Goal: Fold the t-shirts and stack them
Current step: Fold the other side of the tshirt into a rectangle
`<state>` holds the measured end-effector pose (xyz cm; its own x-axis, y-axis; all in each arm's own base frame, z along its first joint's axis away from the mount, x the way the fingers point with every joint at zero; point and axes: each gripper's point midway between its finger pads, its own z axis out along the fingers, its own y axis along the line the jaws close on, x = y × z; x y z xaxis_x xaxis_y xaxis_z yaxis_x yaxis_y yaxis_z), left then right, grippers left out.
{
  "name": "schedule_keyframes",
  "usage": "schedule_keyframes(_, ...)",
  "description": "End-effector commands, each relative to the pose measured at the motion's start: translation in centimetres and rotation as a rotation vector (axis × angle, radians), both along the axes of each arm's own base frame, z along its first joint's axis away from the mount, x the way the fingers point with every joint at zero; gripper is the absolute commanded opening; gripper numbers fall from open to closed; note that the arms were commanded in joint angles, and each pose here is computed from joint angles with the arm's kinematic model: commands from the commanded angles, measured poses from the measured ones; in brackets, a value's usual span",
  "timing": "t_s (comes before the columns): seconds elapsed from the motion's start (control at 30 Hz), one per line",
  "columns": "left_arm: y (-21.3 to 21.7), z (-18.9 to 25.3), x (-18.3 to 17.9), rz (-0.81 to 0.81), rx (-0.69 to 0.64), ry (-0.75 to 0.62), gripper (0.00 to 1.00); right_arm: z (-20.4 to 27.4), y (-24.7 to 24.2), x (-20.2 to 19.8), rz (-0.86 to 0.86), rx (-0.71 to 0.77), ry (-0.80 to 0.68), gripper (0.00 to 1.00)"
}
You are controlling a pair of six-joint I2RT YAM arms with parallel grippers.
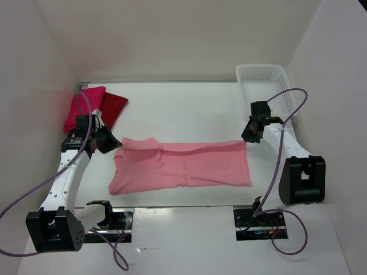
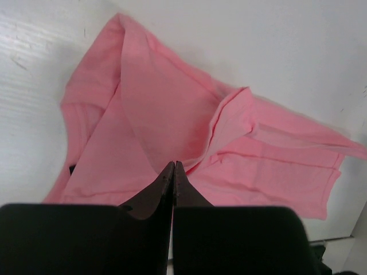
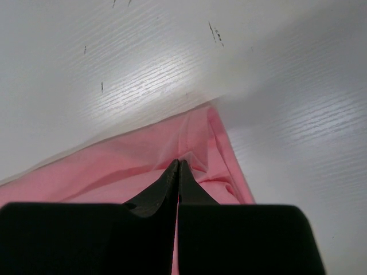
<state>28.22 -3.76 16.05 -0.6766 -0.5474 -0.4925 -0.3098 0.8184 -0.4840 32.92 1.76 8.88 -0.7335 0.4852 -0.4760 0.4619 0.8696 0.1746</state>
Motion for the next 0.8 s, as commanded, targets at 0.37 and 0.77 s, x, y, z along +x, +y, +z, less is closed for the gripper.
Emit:
schedule_keyframes(0.37, -2.7, -3.4, -9.0, -0.128, -0.065, 0.321, 0.00, -1.6, -0.1, -1.6, 0.014, 0.030, 0.127, 0.00)
schedule_keyframes(0.77, 1.5, 0.7, -7.0, 0.005, 0.200, 0.268, 0.00, -0.9, -0.7, -2.2, -0.010, 0.004, 0.149, 0.02)
